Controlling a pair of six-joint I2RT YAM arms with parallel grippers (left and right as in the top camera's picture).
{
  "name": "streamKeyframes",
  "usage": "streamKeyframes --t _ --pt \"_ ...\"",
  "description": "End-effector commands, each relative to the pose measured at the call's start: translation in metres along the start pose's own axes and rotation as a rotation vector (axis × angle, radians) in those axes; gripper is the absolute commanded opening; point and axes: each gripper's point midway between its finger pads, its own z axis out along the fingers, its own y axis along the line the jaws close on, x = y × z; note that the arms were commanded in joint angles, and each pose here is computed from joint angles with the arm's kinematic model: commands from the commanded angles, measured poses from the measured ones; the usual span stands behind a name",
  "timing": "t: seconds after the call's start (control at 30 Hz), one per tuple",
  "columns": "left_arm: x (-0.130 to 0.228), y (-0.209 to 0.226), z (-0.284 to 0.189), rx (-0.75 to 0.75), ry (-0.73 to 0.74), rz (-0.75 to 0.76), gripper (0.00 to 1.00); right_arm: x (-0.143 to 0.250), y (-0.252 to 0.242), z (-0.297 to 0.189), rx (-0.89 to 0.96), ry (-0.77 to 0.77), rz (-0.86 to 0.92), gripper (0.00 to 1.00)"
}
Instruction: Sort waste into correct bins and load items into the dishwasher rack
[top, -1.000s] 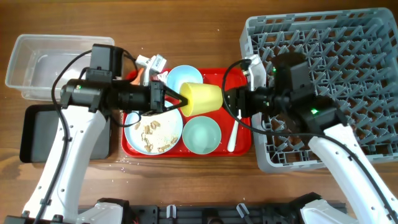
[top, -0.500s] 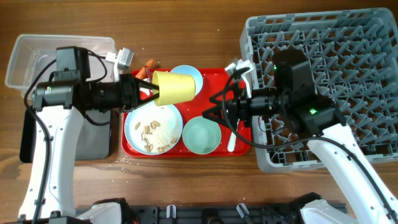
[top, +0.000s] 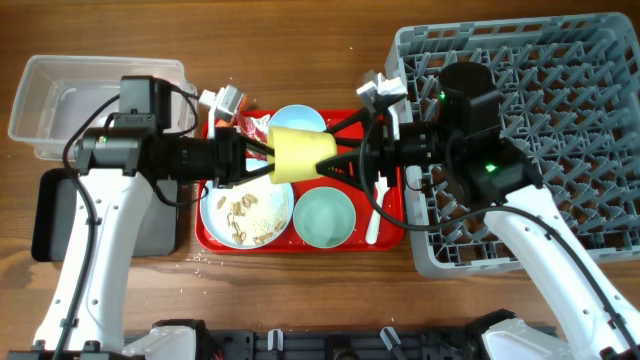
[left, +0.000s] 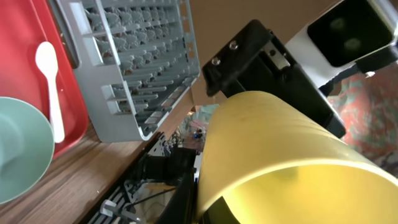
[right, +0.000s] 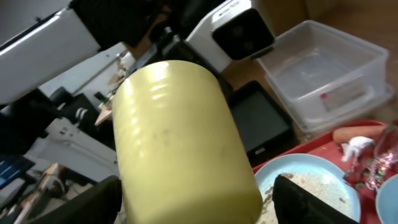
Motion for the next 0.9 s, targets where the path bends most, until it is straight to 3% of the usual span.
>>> streamKeyframes --t 0.0,0.13,0.3,0.33,0.4,0.43,0.7,0.73,0.8,0.87 --pt "0.002 -0.011 0.003 0.045 0.017 0.054 0.04 0.001 0.019 0.001 -0.135 0.021 -0.015 0.64" --pt "-0.002 -0.012 0.003 0.047 0.007 0.099 0.04 0.009 0.043 0.008 -0.25 0.06 -0.026 0.59" --pt "-0.004 -0.013 0.003 0.048 0.003 0.118 0.04 0.01 0.039 0.014 -0.219 0.065 0.008 0.49" --pt "-0.005 -0.013 0.003 0.048 0.001 0.123 0.04 0.01 0.039 0.014 -0.214 0.064 0.009 0.52" --pt "-0.005 -0.013 0.003 0.048 0.001 0.126 0.04 0.01 0.034 0.016 -0.187 0.062 0.025 0.71" --pt "-0.005 -0.013 0.003 0.049 0.001 0.126 0.04 0.009 0.031 0.017 -0.168 0.059 0.046 0.71" --pt "-0.004 -0.016 0.007 0.056 0.012 0.143 0.05 0.011 0.033 0.021 -0.165 0.064 0.039 0.48" --pt "-0.004 -0.015 0.007 0.056 0.012 0.142 0.2 0.009 0.03 0.02 -0.147 0.058 0.038 0.47" --pt "-0.007 -0.011 0.004 0.032 -0.005 0.138 1.0 0.005 0.019 0.014 -0.053 0.032 0.047 0.47" --pt "-0.012 0.0 -0.002 -0.024 -0.033 0.105 1.0 0.006 -0.004 -0.002 0.14 0.007 0.08 0.47"
